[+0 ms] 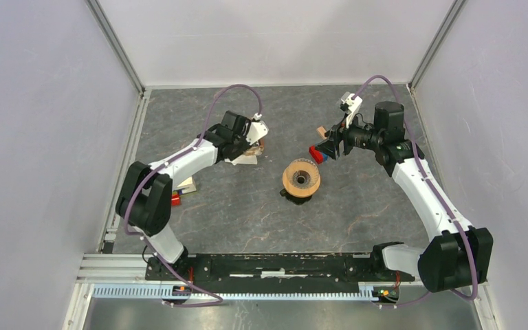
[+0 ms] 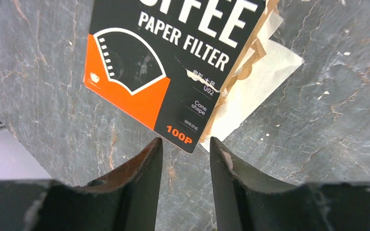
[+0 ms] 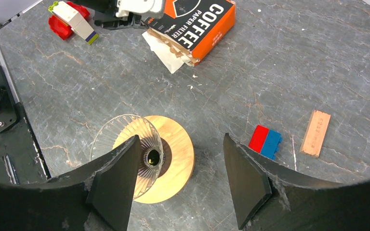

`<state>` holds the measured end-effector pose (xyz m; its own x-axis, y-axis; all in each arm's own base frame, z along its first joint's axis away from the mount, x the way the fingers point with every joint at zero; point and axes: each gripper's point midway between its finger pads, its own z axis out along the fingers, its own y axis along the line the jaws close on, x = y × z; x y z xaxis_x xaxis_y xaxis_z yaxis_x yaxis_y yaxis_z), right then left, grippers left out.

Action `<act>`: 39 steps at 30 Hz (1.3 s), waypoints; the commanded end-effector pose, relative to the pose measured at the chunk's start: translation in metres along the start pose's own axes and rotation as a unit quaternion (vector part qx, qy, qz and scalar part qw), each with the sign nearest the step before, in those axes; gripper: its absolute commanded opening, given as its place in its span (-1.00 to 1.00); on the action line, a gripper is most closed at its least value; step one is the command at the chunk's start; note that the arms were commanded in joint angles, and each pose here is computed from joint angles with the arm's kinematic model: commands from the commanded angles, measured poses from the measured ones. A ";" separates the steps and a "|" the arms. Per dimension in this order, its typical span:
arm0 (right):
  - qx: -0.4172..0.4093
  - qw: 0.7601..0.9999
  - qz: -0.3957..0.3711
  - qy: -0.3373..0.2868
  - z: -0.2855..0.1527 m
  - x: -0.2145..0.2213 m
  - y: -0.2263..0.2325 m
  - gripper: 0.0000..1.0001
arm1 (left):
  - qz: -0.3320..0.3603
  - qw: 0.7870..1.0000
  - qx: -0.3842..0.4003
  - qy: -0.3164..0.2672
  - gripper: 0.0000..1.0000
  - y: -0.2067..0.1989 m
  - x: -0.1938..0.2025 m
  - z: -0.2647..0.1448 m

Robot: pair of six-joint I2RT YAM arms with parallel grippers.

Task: Place the coffee filter in the dripper

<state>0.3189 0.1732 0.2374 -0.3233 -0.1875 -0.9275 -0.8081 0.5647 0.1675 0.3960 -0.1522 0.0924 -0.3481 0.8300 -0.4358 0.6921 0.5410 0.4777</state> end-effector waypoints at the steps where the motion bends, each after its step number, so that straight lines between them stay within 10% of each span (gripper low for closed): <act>1: 0.002 1.000 -0.020 -0.021 -0.004 -0.012 0.002 0.40 | -0.051 0.996 -0.006 -0.076 -0.03 0.020 -0.040 -0.033; 7: 0.003 0.999 -0.024 -0.023 -0.005 -0.013 0.002 0.41 | -0.097 0.988 -0.037 -0.116 0.08 0.037 -0.050 -0.060; 12: -0.002 0.999 -0.022 -0.025 -0.005 -0.014 0.003 0.41 | -0.134 0.983 -0.040 -0.120 -0.45 0.041 -0.045 -0.070; 21: 0.007 0.999 -0.025 -0.023 -0.007 -0.015 0.001 0.40 | -0.084 0.988 0.085 -0.099 0.21 -0.011 -0.029 -0.071; 31: 0.007 0.999 -0.028 -0.025 -0.006 -0.013 0.001 0.41 | 0.008 0.980 0.190 -0.055 -0.14 -0.050 -0.015 -0.034; 39: 0.002 0.999 -0.025 -0.027 -0.006 -0.013 0.003 0.41 | 0.036 0.979 0.198 -0.033 -0.04 -0.059 -0.014 0.003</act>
<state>0.3177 0.1722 0.2376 -0.3111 -0.1872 -0.9318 -0.8074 0.5693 0.1552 0.3417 -0.1823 0.0614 -0.3466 0.8219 -0.4520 0.8845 0.4469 0.1343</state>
